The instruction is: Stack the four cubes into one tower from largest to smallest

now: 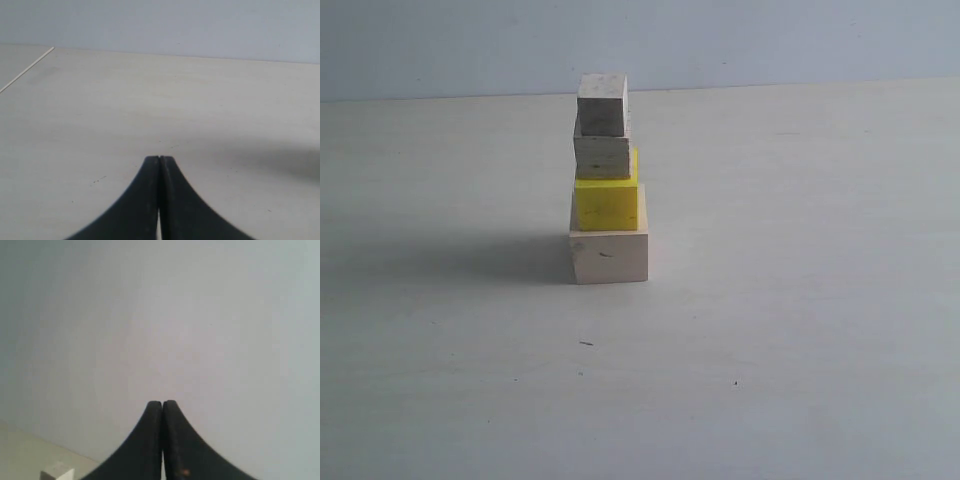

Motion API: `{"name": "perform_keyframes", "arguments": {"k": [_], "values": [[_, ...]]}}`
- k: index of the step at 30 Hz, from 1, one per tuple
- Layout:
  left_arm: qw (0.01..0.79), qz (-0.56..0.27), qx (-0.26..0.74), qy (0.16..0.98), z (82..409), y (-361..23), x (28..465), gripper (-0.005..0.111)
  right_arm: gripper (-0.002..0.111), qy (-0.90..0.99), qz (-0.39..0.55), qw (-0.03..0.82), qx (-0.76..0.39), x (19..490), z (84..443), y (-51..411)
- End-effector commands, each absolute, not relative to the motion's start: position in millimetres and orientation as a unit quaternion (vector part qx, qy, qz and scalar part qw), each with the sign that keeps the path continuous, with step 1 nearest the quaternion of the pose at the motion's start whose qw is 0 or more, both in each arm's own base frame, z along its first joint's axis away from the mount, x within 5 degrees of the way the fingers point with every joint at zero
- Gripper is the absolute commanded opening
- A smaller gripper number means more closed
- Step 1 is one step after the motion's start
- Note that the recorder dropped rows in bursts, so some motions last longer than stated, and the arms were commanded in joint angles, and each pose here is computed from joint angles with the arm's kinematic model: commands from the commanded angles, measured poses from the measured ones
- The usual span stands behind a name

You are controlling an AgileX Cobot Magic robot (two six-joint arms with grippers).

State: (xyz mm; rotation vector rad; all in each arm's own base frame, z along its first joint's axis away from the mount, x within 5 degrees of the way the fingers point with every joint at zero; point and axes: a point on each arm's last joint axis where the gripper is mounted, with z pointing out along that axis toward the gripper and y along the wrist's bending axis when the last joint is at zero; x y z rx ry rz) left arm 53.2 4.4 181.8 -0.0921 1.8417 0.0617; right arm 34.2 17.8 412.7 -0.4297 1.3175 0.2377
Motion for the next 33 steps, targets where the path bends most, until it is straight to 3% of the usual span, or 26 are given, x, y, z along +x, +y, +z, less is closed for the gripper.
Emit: {"name": "perform_keyframes", "arguments": {"k": [1, 5, 17, 26, 33], "values": [[0.606, 0.029, -0.04, 0.794, 181, 5, 53, 0.0, 0.0, 0.637, 0.05, 0.76, -0.12, 34, 411, 10], [0.606, 0.029, -0.04, 0.794, 181, 5, 53, 0.0, 0.0, 0.672, -0.002, 0.739, -0.049, 41, 398, 4], [0.606, 0.029, -0.04, 0.794, 181, 5, 53, 0.0, 0.0, 0.735, 0.002, 0.677, 0.045, 61, 238, -3], [0.606, 0.029, -0.04, 0.794, 181, 5, 53, 0.0, 0.0, 0.725, 0.014, 0.686, 0.058, 58, 201, -3], [0.606, 0.029, -0.04, 0.794, 181, 5, 53, 0.0, 0.0, 0.749, 0.029, 0.661, 0.034, 56, 194, 0]]}}
